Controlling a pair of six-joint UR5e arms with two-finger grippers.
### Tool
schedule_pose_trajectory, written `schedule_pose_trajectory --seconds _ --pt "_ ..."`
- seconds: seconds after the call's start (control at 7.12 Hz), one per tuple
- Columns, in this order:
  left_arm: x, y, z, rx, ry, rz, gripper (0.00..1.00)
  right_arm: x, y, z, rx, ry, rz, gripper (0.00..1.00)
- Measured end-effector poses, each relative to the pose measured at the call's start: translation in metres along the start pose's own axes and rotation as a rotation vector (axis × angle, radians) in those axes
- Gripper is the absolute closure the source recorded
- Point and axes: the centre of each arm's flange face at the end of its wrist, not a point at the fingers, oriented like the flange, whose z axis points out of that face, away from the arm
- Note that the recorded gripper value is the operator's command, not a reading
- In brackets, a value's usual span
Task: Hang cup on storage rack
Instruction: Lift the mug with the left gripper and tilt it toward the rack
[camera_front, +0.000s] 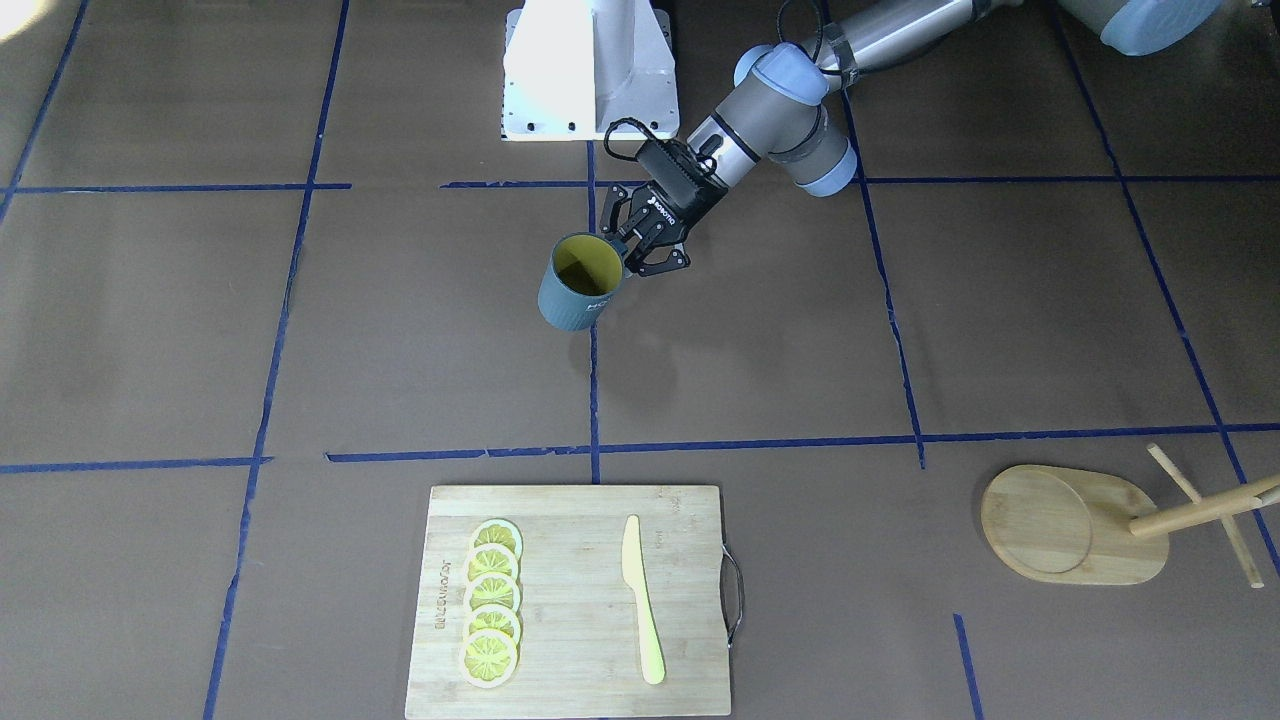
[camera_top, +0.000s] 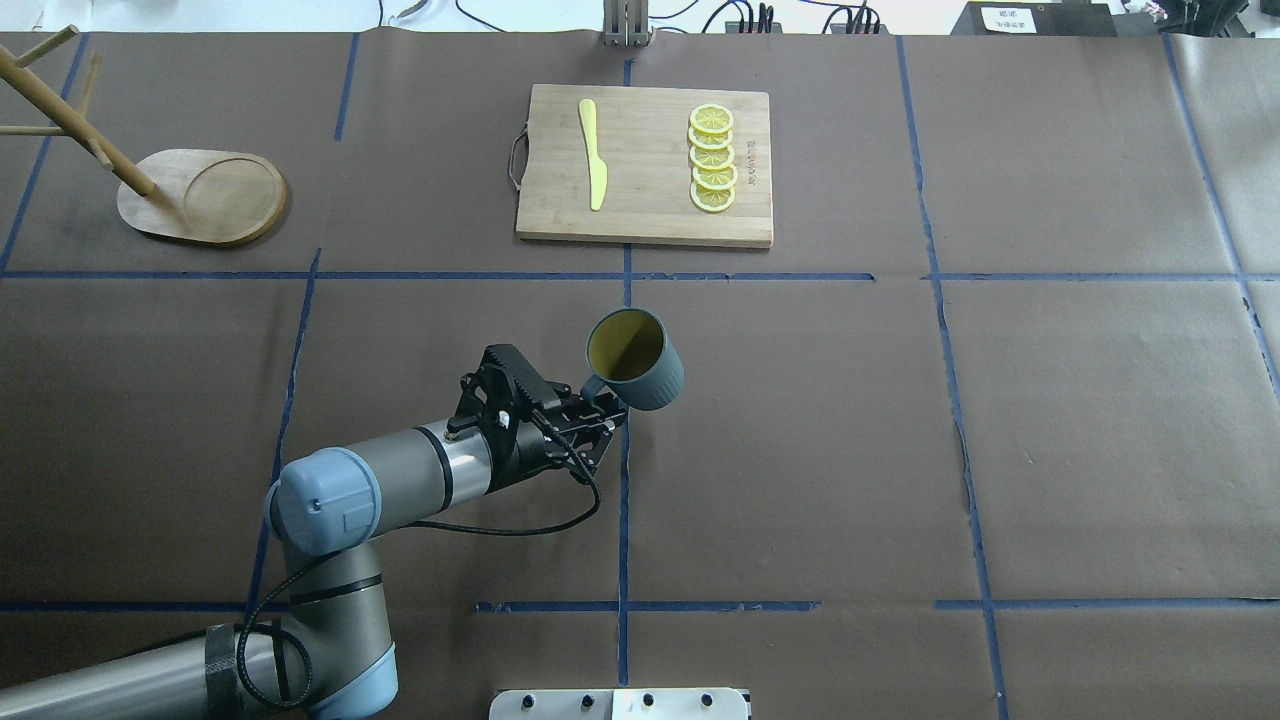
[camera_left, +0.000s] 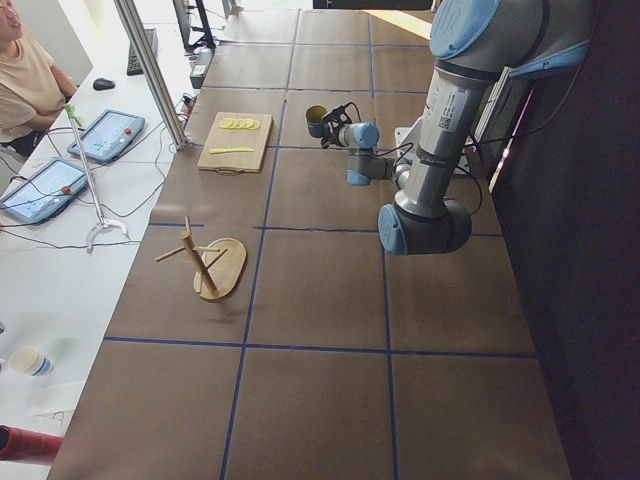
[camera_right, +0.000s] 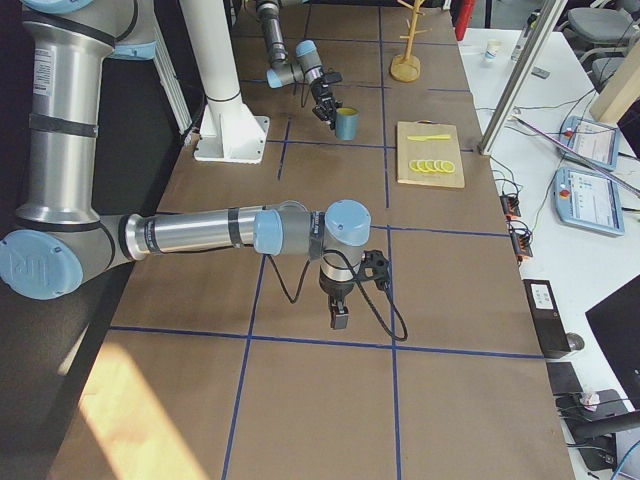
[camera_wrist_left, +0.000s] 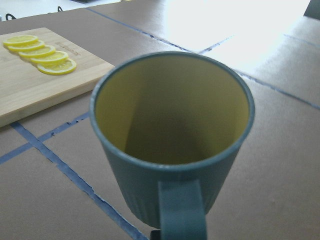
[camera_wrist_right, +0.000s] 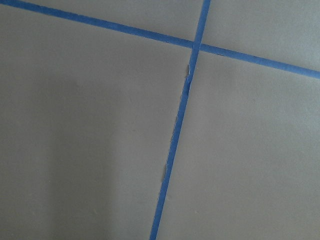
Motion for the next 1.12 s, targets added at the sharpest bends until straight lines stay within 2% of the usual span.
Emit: schedule_pose_trajectory --seconds 0.28,0.56,0.84,1.12 --pt "-0.027 -0.042 -0.016 0.077 -0.019 -0.305 1.00 0.000 0.000 0.000 0.000 0.000 0.000 0.00" --pt "-0.056 -0.083 -0.032 0.161 -0.005 -0.699 1.00 0.000 0.000 0.000 0.000 0.000 -0.001 0.00" --pt "-0.086 -0.122 -0.054 0.247 0.079 -1.145 1.00 0.000 0.000 0.000 0.000 0.000 -0.002 0.00" --pt "-0.131 -0.170 -0.092 0.354 0.220 -1.512 1.00 0.000 0.000 0.000 0.001 0.001 -0.004 0.00"
